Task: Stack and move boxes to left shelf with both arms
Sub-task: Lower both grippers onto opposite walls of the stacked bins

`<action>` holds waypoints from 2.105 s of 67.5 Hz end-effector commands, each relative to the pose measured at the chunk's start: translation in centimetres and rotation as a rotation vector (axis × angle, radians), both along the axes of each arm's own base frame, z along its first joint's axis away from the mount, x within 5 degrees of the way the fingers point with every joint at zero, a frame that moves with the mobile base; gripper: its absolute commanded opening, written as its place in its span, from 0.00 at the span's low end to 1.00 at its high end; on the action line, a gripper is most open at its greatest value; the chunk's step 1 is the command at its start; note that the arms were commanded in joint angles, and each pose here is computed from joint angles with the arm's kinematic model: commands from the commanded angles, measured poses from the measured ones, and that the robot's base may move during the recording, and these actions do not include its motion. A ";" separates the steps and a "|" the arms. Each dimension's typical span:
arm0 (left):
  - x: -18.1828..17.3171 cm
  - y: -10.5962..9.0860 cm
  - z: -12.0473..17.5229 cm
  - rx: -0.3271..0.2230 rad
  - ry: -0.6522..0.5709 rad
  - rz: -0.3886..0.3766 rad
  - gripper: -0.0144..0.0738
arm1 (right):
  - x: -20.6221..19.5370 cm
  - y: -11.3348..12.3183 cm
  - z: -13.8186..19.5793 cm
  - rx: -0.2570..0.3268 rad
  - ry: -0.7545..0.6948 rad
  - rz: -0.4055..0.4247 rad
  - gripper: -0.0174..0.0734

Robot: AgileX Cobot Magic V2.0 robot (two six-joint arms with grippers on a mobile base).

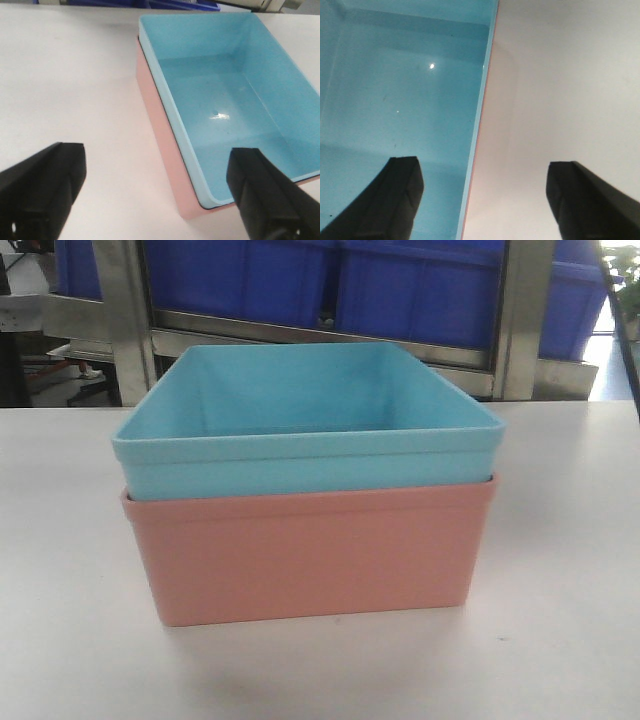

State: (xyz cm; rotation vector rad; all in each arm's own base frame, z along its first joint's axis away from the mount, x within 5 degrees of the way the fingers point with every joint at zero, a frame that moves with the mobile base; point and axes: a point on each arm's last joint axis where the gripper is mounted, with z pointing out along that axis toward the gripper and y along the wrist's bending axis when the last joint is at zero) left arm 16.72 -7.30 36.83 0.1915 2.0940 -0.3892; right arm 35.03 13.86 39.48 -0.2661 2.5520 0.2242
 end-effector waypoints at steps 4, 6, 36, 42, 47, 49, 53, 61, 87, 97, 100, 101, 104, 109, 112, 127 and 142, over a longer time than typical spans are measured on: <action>2.5 -1.6 2.8 -0.071 0.000 -0.017 0.75 | -0.8 -0.6 1.9 0.017 -0.112 0.011 0.87; 3.1 -2.0 3.0 -0.072 0.025 -0.019 0.75 | -0.8 -0.5 1.5 0.015 -0.107 0.011 0.87; 15.7 -8.1 0.0 -0.003 0.371 -0.021 0.75 | 1.9 1.0 -4.3 0.048 -0.023 0.014 0.87; 17.4 -8.9 -1.3 0.008 0.426 -0.003 0.75 | 2.6 1.3 -5.7 0.036 0.007 0.013 0.87; 18.7 -9.4 -2.7 0.026 0.464 0.001 0.75 | 3.3 1.5 -7.0 0.026 0.034 0.012 0.87; 19.0 -9.6 -3.1 0.031 0.474 0.002 0.75 | 3.5 1.6 -7.4 0.023 0.042 0.012 0.87; 19.7 -9.9 -4.3 0.041 0.498 0.004 0.75 | 4.0 1.8 -8.4 0.017 0.058 0.011 0.87; 20.8 -10.2 -6.9 0.085 0.552 0.012 0.75 | 4.9 2.2 -10.4 0.004 0.092 0.010 0.87; 22.8 -11.1 -11.9 0.117 0.622 0.024 0.75 | 6.5 2.8 -14.9 -0.026 0.170 0.007 0.87; 23.2 -11.2 -12.6 0.115 0.617 0.026 0.75 | 6.8 2.9 -16.2 -0.031 0.190 0.006 0.87; 23.3 -11.3 -12.9 0.116 0.620 0.027 0.74 | 6.9 3.0 -16.5 -0.034 0.196 0.006 0.86; 23.3 -11.3 -12.9 0.116 0.620 0.027 0.74 | 7.0 3.0 -16.7 -0.036 0.202 0.006 0.85; 23.3 -11.3 -13.1 0.116 0.625 0.027 0.71 | 7.0 3.0 -16.9 -0.037 0.207 0.005 0.81; 23.4 -11.3 -13.3 0.119 0.632 0.027 0.63 | 7.0 3.0 -17.2 -0.036 0.215 0.005 0.70; 23.3 -11.3 -13.3 0.120 0.634 0.027 0.57 | 7.0 3.0 -17.2 -0.036 0.215 0.005 0.62; 23.3 -11.3 -13.3 0.124 0.642 0.027 0.21 | 6.9 3.0 -17.2 -0.039 0.227 0.005 0.25; 23.1 -11.2 -13.4 0.131 0.657 0.026 0.16 | 6.8 3.0 -17.3 -0.043 0.247 0.006 0.26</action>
